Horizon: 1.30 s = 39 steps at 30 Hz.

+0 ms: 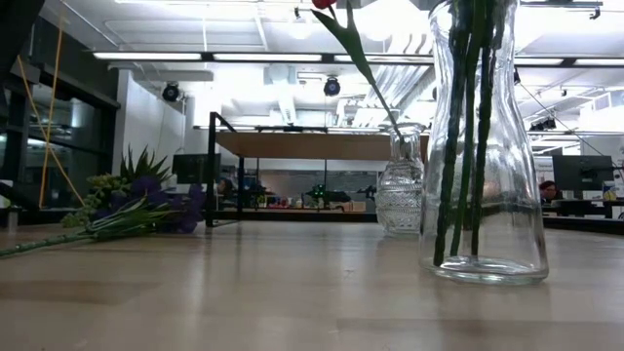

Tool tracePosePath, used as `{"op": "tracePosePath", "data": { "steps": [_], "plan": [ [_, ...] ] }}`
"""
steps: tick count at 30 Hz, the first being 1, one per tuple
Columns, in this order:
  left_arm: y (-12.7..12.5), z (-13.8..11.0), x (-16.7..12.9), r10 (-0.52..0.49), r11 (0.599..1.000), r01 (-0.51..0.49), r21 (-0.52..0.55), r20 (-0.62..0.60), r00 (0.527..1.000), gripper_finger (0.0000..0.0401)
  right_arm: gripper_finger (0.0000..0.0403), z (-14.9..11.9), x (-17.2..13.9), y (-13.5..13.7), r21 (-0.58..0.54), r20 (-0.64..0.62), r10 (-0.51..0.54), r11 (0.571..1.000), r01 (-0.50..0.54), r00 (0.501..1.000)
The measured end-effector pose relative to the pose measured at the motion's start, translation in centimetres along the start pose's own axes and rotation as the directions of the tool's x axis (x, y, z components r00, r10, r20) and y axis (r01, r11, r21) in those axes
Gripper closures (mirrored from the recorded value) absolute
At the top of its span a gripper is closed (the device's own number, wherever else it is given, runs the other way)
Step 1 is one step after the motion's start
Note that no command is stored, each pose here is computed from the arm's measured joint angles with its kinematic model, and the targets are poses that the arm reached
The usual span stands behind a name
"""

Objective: Pick and place flowers into a vace then onto a shelf
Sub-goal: Put the blue flowers into the top transparent vase

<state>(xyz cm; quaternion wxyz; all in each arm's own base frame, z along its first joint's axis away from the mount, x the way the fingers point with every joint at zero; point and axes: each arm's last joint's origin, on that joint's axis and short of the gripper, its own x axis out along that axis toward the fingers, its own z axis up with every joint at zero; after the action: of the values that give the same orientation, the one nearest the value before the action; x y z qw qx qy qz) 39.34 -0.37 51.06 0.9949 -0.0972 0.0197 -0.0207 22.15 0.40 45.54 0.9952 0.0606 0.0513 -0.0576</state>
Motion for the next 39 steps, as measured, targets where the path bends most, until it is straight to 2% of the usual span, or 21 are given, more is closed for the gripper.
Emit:
{"op": "tracePosePath", "data": {
  "steps": [6, 16, 22, 30, 39],
  "plan": [
    [0.0, -0.2, 0.0, 0.005, 0.999, -0.006, -0.039, -0.017, 1.000, 0.0276, 0.0402, 0.0, -0.2, -0.1, 0.000, -0.001, -0.017, 1.000, 0.017, 1.000],
    [0.1, -0.2, 0.0, 0.014, 0.999, -0.015, -0.039, -0.022, 1.000, 0.0254, 0.0402, 0.8, -2.5, -0.4, 0.025, 0.042, -0.035, 0.999, 0.034, 0.999],
    [0.1, -0.3, 0.0, 0.017, 0.999, -0.018, -0.038, -0.025, 1.000, 0.0228, 0.0402, 1.0, -3.8, -0.7, 0.033, 0.057, -0.080, 0.996, 0.079, 0.995],
    [0.0, -0.5, 0.2, -0.028, 0.999, 0.026, -0.041, -0.041, 0.999, 0.0185, 0.0402, 1.1, -4.8, -1.0, 0.039, 0.059, -0.149, 0.988, 0.147, 0.987],
    [-0.2, 0.0, -0.4, -0.045, 0.999, 0.045, -0.001, -0.029, 0.999, 0.0147, 0.0402, 1.4, -5.6, -1.2, 0.051, 0.081, -0.168, 0.985, 0.164, 0.983]
  ]
}}
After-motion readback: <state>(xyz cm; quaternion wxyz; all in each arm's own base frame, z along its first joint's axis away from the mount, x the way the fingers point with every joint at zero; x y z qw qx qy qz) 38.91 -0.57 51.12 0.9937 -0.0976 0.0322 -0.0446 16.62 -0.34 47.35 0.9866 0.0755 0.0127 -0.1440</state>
